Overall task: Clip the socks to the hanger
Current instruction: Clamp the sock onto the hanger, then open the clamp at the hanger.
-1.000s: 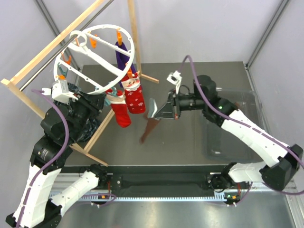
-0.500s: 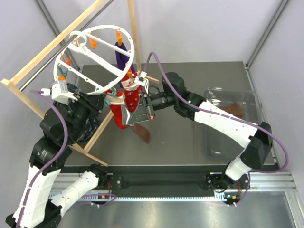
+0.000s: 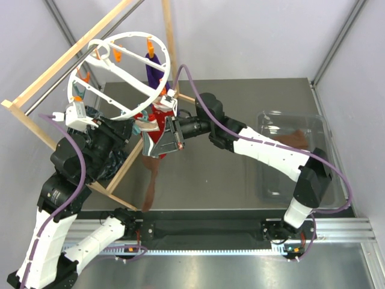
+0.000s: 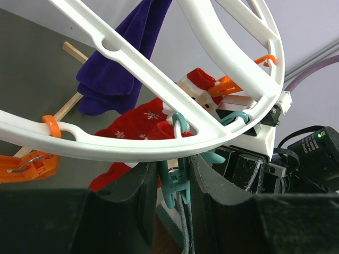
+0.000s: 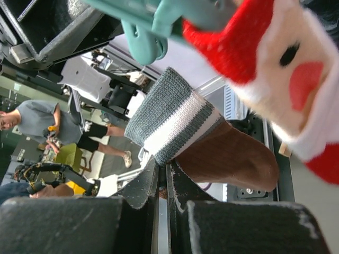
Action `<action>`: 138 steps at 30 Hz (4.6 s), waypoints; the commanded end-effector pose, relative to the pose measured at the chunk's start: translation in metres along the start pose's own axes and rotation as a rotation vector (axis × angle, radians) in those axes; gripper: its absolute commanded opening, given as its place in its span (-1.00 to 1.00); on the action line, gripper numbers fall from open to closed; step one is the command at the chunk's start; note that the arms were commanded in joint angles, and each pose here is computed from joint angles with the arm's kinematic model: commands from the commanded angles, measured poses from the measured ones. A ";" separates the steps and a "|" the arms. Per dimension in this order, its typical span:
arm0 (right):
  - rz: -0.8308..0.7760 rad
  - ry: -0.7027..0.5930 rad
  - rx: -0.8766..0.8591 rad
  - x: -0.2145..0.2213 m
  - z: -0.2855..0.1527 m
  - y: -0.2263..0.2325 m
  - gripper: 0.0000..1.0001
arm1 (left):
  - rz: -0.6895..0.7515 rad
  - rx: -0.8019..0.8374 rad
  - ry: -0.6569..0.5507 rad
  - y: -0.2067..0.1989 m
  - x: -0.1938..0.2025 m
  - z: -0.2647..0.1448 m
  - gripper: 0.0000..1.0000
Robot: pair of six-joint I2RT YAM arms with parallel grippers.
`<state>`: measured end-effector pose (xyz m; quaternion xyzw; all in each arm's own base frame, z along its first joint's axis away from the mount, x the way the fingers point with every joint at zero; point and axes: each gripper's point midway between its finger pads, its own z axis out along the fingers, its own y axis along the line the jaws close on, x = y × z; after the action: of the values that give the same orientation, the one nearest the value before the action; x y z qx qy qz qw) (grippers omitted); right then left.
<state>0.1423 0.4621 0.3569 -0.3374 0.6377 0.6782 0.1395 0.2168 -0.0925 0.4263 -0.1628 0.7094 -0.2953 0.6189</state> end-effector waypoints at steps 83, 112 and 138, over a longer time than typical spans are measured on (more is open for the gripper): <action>-0.120 -0.166 0.039 -0.073 0.000 0.001 -1.00 | 0.003 0.060 -0.105 0.010 -0.021 -0.057 -0.24; -0.176 -0.194 0.147 -0.091 -0.026 -0.008 -1.00 | 0.125 -0.273 -0.112 0.046 -0.030 -0.005 0.14; -0.256 -0.179 0.599 -0.070 -0.090 -0.052 0.42 | 0.124 -0.137 -0.069 0.028 -0.017 -0.004 -1.00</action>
<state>0.2471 0.4398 0.3298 -0.2951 0.7503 0.5152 0.2906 0.2194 -0.0550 0.4090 -0.1740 0.7344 -0.1755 0.6321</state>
